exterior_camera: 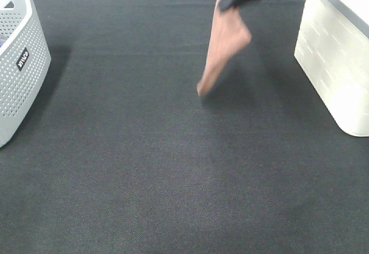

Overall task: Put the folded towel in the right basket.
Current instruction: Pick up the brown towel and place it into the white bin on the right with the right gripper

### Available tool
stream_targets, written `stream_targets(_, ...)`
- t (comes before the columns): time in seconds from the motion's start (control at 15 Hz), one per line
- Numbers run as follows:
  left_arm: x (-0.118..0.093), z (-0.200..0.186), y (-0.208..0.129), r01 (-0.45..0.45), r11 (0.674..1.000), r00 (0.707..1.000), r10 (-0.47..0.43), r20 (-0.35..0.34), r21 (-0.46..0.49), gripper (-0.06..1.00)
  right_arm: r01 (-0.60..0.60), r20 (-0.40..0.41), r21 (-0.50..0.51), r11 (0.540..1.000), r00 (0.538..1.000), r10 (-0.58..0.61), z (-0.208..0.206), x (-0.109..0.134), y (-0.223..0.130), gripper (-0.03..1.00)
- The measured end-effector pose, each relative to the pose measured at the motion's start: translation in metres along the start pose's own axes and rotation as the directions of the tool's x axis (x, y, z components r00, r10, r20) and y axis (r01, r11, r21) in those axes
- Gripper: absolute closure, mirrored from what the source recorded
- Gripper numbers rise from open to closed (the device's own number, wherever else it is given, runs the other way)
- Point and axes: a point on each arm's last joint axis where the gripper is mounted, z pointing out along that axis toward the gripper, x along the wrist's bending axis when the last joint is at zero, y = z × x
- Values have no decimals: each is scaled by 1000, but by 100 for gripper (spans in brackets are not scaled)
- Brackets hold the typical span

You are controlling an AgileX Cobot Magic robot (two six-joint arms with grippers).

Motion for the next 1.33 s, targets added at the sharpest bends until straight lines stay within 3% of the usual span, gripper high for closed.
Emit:
stream_targets(0.2,0,0,0,0,1000,1000,0,0,0,7,54,42,-59,997,998,-51,-35,18,8,97)
stream_targets(0.47,0,0,0,0,1000,1000,0,0,0,7,88,184,-143,986,981,-61,-103,26,9,97)
stream_targets(0.67,0,0,0,0,1000,1000,0,0,0,7,11,230,-260,966,972,51,-161,-4,3,97)
stream_targets(0.93,0,0,0,0,1000,1000,0,0,0,7,-145,227,-406,902,940,253,-227,-70,-18,97)
stream_targets(1.07,0,0,0,0,1000,1000,0,0,0,7,-164,234,-425,890,930,283,-236,-81,-23,97)
stream_targets(1.33,0,0,0,0,1000,1000,0,0,0,7,-288,238,-429,856,878,415,-237,-141,-42,97)
